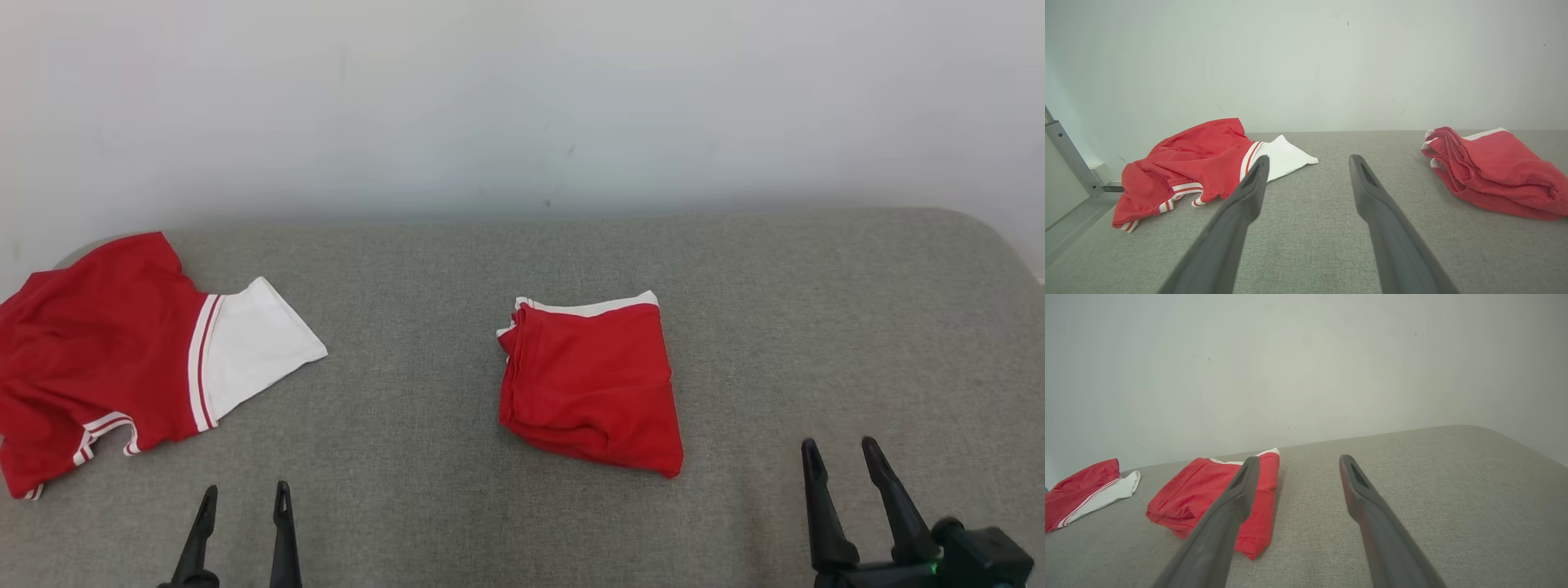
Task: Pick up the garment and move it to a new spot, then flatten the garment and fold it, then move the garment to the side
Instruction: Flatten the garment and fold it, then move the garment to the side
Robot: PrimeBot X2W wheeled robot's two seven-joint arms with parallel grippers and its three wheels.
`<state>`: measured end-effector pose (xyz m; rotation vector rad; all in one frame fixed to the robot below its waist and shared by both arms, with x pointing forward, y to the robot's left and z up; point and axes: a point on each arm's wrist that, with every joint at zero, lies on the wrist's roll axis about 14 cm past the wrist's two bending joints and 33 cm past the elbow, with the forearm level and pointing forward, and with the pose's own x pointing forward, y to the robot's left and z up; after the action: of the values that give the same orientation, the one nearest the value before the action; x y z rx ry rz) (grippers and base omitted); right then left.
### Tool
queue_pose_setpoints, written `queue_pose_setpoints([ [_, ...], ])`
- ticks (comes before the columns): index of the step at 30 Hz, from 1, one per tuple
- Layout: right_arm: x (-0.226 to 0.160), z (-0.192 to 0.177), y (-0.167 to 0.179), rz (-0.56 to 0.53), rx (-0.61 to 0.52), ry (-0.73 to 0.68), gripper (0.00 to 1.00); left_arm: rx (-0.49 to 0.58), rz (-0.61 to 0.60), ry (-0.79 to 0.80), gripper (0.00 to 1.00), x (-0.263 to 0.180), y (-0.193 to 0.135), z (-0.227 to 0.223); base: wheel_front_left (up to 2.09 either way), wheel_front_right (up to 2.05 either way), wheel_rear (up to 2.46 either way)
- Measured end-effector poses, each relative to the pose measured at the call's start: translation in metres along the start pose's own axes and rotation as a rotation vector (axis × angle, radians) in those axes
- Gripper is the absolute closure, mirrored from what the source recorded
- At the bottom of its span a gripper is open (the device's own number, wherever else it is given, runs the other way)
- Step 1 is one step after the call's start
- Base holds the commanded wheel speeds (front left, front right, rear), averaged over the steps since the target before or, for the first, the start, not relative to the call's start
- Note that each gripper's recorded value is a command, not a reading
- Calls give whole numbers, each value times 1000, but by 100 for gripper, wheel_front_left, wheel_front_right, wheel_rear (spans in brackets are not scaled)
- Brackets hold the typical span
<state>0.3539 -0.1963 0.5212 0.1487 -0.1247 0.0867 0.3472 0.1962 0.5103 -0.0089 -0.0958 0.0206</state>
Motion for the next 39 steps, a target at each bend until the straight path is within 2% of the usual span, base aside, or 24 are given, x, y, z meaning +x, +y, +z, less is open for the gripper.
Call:
queue_pose_setpoints([
  [9,-21,-4,-4,-28,-17,15,0,13,-10,15,0,-9,1,-4,0,0,0],
  [39,-9,-17,15,12,-8,48,0,23,8,33,0,-16,6,-9,0,0,0],
])
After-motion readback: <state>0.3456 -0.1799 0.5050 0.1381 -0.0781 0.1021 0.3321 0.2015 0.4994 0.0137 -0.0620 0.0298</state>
